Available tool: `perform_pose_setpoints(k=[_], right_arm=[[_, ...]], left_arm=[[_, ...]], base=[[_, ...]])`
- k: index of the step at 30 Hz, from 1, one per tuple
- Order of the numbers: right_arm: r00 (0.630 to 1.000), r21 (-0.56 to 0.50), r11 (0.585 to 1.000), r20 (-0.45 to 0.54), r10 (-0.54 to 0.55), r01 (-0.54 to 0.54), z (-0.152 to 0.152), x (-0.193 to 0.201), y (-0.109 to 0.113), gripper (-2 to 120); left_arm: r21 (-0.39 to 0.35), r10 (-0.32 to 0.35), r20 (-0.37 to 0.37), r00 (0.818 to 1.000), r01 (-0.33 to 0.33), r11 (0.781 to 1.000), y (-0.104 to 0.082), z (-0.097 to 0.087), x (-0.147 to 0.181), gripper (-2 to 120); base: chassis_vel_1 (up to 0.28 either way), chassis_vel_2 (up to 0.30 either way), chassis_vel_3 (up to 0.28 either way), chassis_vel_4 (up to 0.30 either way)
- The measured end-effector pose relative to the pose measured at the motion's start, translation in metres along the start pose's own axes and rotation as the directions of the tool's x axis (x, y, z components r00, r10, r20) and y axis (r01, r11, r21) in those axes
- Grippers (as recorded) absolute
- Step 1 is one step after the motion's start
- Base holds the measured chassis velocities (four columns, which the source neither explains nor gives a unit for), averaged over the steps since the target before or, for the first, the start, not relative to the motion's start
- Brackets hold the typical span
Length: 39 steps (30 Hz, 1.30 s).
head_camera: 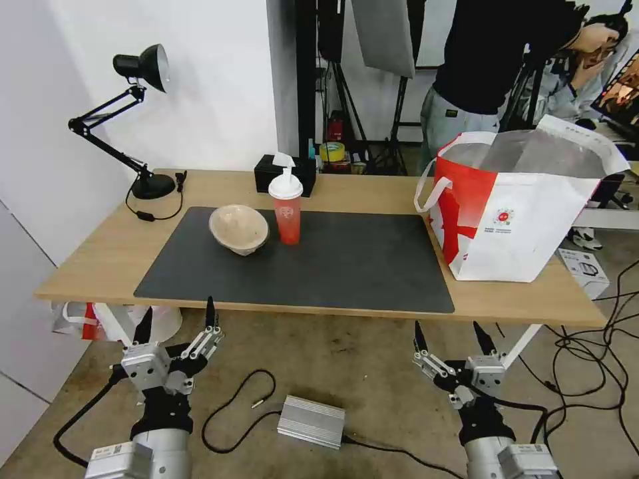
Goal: Pick up the trash from the table and place it into the takeout bag.
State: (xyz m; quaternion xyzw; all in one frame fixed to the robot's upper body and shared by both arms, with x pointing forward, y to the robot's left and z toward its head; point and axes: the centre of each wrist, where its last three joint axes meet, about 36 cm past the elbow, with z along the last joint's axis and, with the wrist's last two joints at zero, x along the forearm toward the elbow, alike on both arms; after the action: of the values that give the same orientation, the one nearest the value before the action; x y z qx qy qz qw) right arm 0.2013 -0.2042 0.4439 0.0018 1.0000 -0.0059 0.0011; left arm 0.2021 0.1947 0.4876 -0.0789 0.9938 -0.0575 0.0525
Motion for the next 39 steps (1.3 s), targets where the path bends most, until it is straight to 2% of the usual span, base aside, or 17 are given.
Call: perform_pose_setpoints(k=[9, 15, 16, 18, 19, 20, 23, 24, 27, 33, 36, 39], right_arm=[[1.000, -0.012, 1.000, -0.003, -0.002, 0.002, 0.000, 0.001, 0.002, 100], [0.997, -0.045, 0.996, 0.027, -0.077, 0.078, -0.005, -0.004, 0.001, 100], [0.986, -0.092, 0.983, 0.053, -0.157, 0.162, -0.010, -0.010, -0.001, 100], [0.972, -0.122, 0.966, 0.076, -0.221, 0.229, -0.015, -0.015, -0.003, 100], [0.956, -0.156, 0.944, 0.087, -0.280, 0.290, -0.020, -0.021, -0.005, 100], [0.956, -0.156, 0.944, 0.087, -0.280, 0.290, -0.020, -0.021, -0.005, 100], [0.920, -0.223, 0.893, 0.115, -0.374, 0.391, -0.037, -0.041, -0.008, 100], [0.920, -0.223, 0.893, 0.115, -0.374, 0.391, -0.037, -0.041, -0.008, 100], [0.887, -0.197, 0.867, 0.152, -0.435, 0.459, -0.050, -0.063, -0.013, 100], [0.868, -0.182, 0.849, 0.149, -0.474, 0.495, -0.066, -0.082, -0.016, 100], [0.848, -0.152, 0.835, 0.091, -0.522, 0.529, -0.078, -0.092, -0.020, 100], [0.834, -0.130, 0.823, 0.077, -0.547, 0.552, -0.084, -0.099, -0.023, 100]], left_arm=[[0.005, -0.004, 0.007, 1.000, 0.003, 1.000, 0.000, 0.000, 0.000, 100], [0.014, -0.003, 0.011, 1.000, 0.003, 1.000, 0.000, 0.000, 0.000, 100], [0.004, -0.003, 0.017, 1.000, 0.003, 1.000, 0.001, 0.001, -0.001, 100], [0.001, -0.003, 0.019, 1.000, 0.003, 1.000, 0.001, 0.001, -0.001, 100], [-0.004, -0.003, 0.021, 1.000, 0.003, 1.000, 0.002, 0.001, -0.001, 100], [-0.004, -0.003, 0.021, 1.000, 0.003, 1.000, 0.002, 0.001, -0.001, 100], [-0.014, -0.002, 0.025, 1.000, 0.002, 1.000, 0.003, 0.002, -0.002, 100], [-0.014, -0.002, 0.025, 1.000, 0.002, 1.000, 0.003, 0.002, -0.002, 100], [-0.017, -0.003, 0.027, 1.000, 0.004, 1.000, 0.004, 0.002, -0.002, 100], [-0.018, -0.007, 0.028, 1.000, 0.007, 1.000, 0.004, 0.003, -0.001, 100], [-0.018, -0.008, 0.026, 1.000, 0.008, 1.000, 0.004, 0.004, -0.001, 100], [-0.013, -0.006, 0.021, 1.000, 0.006, 1.000, 0.003, 0.005, -0.001, 100]], base=[[0.000, 0.000, 0.000, 0.000], [0.000, 0.000, 0.000, 0.000], [0.000, 0.000, 0.000, 0.000], [0.000, 0.000, 0.000, 0.000], [0.000, 0.000, 0.000, 0.000], [0.000, 0.000, 0.000, 0.000], [0.000, 0.000, 0.000, 0.000], [0.000, 0.000, 0.000, 0.000], [0.000, 0.000, 0.000, 0.000], [0.000, 0.000, 0.000, 0.000], [0.000, 0.000, 0.000, 0.000], [0.000, 0.000, 0.000, 0.000]])
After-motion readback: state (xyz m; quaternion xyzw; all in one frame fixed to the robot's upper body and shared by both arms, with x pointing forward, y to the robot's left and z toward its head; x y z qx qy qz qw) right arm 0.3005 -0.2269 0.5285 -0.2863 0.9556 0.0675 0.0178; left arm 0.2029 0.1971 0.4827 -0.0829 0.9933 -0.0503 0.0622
